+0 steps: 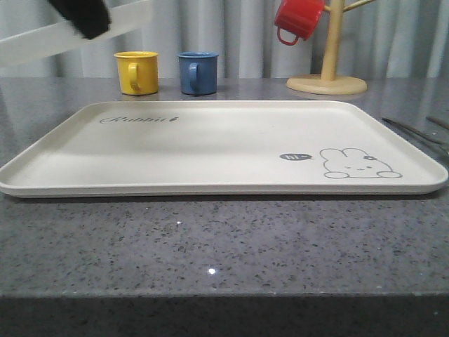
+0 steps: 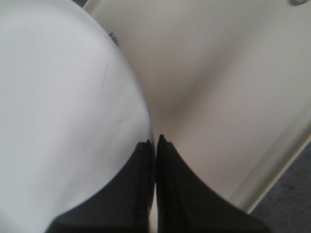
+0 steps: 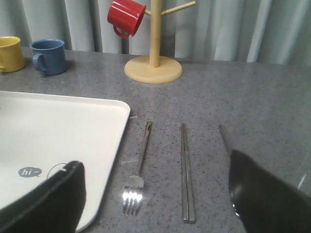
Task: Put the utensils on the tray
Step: 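Lift the white plate with the left gripper and set it on the tray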
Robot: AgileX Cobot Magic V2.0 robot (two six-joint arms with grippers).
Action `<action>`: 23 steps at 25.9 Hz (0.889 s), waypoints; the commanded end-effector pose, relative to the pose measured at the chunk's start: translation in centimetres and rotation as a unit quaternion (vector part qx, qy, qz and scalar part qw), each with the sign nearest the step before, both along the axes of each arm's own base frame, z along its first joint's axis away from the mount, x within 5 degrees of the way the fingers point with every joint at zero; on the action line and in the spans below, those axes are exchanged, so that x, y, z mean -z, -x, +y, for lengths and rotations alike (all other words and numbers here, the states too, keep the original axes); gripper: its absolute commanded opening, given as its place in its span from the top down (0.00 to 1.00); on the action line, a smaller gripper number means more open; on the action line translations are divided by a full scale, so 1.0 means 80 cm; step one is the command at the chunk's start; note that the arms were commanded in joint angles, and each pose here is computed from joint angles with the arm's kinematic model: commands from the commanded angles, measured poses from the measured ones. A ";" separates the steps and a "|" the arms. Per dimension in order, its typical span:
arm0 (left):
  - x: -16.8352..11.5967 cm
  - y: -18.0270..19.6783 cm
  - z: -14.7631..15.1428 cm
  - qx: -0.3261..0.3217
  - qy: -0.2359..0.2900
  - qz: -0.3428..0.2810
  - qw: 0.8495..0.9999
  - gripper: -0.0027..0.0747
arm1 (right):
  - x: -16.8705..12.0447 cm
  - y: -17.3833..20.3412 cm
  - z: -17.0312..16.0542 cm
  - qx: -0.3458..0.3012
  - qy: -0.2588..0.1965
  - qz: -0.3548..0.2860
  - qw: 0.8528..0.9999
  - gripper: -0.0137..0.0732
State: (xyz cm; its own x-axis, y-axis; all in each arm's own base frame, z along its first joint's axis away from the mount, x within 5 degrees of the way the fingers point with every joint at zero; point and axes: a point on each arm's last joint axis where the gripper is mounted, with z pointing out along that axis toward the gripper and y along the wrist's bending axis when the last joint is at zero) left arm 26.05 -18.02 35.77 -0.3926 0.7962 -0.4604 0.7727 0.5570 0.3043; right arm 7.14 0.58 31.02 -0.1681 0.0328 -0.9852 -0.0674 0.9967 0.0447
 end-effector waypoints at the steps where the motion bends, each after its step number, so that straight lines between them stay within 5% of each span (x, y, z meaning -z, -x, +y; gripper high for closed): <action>1: -0.016 0.009 -0.033 0.035 0.025 -0.032 0.999 0.99 | -0.022 -0.002 -0.001 0.004 0.000 -0.047 0.999 0.12; 17: 0.071 -0.003 -0.083 0.048 -0.037 0.108 0.992 0.98 | -0.022 -0.002 -0.001 0.004 0.000 -0.047 0.999 0.12; 23: 0.072 -0.003 -0.082 0.042 -0.041 0.120 0.991 0.56 | -0.022 -0.002 -0.001 0.004 0.000 -0.047 0.999 0.12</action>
